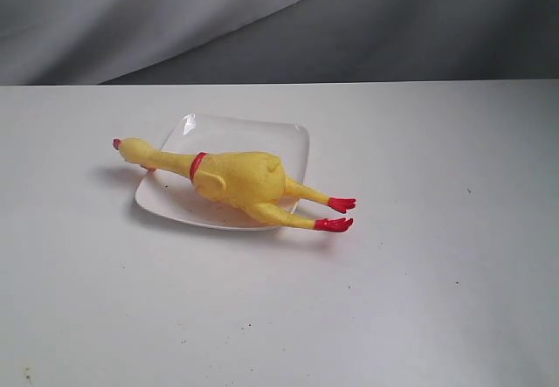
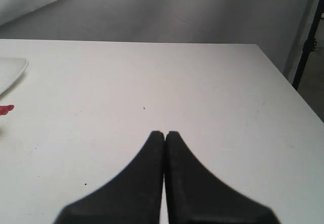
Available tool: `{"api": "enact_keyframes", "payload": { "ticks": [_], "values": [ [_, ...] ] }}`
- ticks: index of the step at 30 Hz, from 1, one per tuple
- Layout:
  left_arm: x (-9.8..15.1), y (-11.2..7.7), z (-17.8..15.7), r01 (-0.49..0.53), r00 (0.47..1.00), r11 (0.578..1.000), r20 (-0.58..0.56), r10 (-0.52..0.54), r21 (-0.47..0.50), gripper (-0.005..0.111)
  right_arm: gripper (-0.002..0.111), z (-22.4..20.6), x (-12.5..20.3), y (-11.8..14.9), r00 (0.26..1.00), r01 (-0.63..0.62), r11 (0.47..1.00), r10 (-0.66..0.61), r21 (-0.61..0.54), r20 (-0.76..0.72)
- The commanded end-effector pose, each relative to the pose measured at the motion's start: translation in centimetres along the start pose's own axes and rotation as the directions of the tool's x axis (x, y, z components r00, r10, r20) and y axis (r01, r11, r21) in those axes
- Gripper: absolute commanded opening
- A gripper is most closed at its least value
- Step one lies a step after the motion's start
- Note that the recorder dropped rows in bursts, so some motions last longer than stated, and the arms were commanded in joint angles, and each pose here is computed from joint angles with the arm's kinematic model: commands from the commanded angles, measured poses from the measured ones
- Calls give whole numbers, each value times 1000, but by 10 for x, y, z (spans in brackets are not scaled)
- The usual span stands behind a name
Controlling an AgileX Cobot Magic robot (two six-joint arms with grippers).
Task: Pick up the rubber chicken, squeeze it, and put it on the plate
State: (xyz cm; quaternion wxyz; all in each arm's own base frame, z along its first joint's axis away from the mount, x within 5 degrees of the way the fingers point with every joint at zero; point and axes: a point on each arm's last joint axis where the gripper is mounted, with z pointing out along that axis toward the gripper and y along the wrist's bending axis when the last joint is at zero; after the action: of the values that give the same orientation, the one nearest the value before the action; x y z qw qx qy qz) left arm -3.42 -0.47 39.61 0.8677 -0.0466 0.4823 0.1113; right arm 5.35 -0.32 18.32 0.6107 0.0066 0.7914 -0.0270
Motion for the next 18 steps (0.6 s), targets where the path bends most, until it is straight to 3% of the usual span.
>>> {"api": "enact_keyframes", "payload": {
  "ticks": [1, 8, 14, 18],
  "values": [
    [25, 0, -2, 15, 976, 1000, -217, -18, -13, 1, 0, 0, 1, 0, 1000, -3, 1000, 3, 8, 1],
    [109, -4, 3, 22, 907, 1000, -421, -20, -1, 1, 0, 0, 1, 0, 1000, -3, 1000, 3, 8, 1],
    [169, -9, -7, 55, 894, 998, -446, -46, 8, 1, 0, 0, 1, 0, 1000, -3, 1000, 3, 8, 1],
    [207, -10, -22, 82, 836, 997, -544, -75, -11, 1, 0, 0, 1, 0, 1000, -3, 1000, 3, 8, 1]
  ]
}}
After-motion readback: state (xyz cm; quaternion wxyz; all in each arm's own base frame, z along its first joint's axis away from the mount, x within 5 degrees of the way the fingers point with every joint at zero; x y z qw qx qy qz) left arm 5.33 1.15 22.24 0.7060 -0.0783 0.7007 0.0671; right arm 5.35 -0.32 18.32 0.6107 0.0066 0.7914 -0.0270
